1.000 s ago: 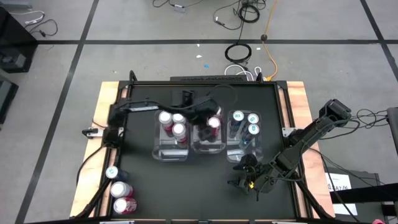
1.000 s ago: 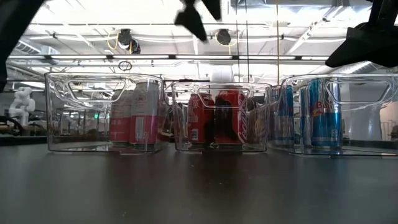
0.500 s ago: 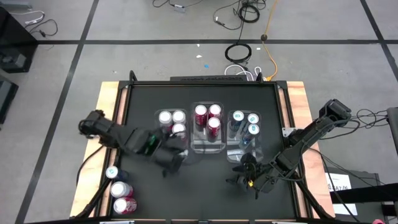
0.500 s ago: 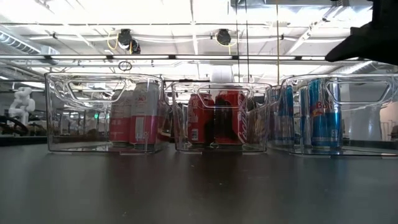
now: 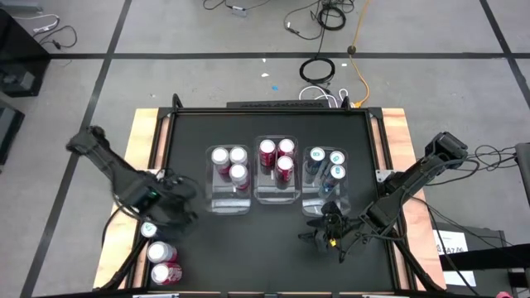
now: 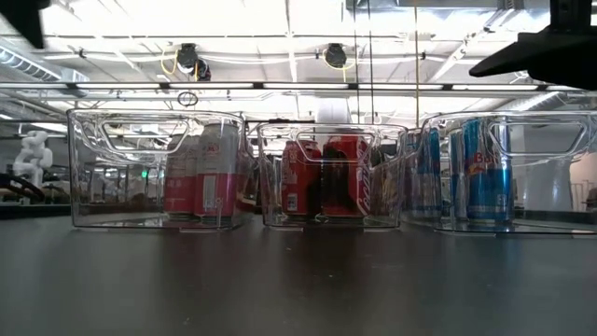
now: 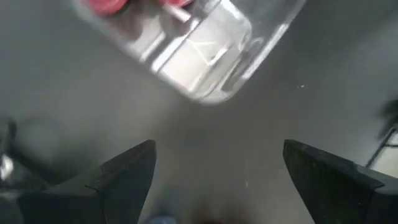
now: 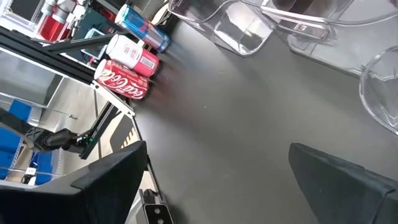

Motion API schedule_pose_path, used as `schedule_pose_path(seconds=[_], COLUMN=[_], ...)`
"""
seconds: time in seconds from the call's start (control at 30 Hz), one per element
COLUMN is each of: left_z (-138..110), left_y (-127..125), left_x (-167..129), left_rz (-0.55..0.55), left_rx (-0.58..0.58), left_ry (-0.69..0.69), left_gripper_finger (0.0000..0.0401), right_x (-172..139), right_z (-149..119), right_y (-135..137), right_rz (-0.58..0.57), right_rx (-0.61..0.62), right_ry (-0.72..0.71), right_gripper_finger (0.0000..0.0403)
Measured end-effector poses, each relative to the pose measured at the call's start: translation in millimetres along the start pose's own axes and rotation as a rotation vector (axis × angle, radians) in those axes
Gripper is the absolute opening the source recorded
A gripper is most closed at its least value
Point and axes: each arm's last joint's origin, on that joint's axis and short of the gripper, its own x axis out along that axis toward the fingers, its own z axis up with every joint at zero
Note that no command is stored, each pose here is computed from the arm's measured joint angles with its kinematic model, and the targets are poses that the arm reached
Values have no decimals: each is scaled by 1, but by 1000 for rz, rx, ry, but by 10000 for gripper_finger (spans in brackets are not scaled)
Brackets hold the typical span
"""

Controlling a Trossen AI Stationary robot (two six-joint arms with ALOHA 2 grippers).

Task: Sort soda cans
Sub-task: Put the red soda can into the center transparent bin

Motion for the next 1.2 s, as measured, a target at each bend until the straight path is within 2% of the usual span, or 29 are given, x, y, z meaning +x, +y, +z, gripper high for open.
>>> schedule_pose_path(seconds=[0.13,0.27,0.77,0.97,1.2], left_z=[-13,-18,-20,-19,-21], left_y=[28,37,25,19,17], left_x=[-12,-18,-14,-15,-16], left_rz=[-68,-110,-160,-215,-242], left_rx=[-140,-167,-175,-265,-269], left_ry=[11,5,26,35,89], left_gripper_finger=[359,359,359,359,359], right_x=[0,0,0,0,0], right_z=[0,0,0,0,0], right_y=[1,0,0,0,0], right_rz=[4,4,4,4,4], right_rx=[3,-5,-39,-39,-35], right_ry=[0,0,3,3,3], right_gripper_finger=[384,384,384,384,384])
